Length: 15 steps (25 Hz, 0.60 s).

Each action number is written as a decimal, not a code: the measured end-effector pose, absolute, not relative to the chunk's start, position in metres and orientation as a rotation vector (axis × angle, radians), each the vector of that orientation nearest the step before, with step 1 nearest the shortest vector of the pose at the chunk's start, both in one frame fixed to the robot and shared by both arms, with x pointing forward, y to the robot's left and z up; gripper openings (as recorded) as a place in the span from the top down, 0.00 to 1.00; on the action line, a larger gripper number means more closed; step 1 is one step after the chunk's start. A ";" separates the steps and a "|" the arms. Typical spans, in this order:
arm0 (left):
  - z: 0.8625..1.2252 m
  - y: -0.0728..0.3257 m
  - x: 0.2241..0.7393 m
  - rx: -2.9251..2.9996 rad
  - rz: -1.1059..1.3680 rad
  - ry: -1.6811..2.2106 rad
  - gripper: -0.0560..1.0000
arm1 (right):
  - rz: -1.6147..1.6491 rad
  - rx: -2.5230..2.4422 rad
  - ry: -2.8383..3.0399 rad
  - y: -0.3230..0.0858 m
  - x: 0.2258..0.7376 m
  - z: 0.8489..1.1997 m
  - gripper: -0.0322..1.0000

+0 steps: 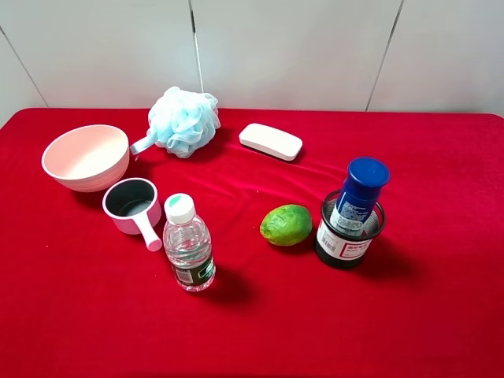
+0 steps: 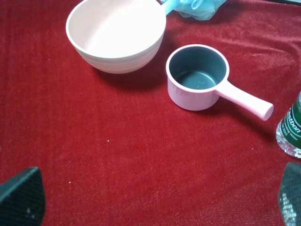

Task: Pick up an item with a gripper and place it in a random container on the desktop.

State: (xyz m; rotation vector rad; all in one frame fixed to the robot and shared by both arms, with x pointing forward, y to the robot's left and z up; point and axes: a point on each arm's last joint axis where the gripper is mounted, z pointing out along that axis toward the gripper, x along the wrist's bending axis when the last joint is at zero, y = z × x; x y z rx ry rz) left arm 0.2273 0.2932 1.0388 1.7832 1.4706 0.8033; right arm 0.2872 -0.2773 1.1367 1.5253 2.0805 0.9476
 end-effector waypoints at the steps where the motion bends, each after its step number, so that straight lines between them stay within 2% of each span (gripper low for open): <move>1: 1.039 0.293 0.227 1.783 0.803 1.471 0.01 | 0.940 1.555 2.041 -0.281 0.283 1.132 0.30; 9: 1.039 0.293 0.227 1.783 0.803 1.471 0.01 | 0.906 1.689 1.750 -0.298 0.251 1.103 0.30; 15: 1.039 0.293 0.227 1.783 0.803 1.471 0.01 | 0.912 1.604 1.643 -0.301 0.230 1.084 0.30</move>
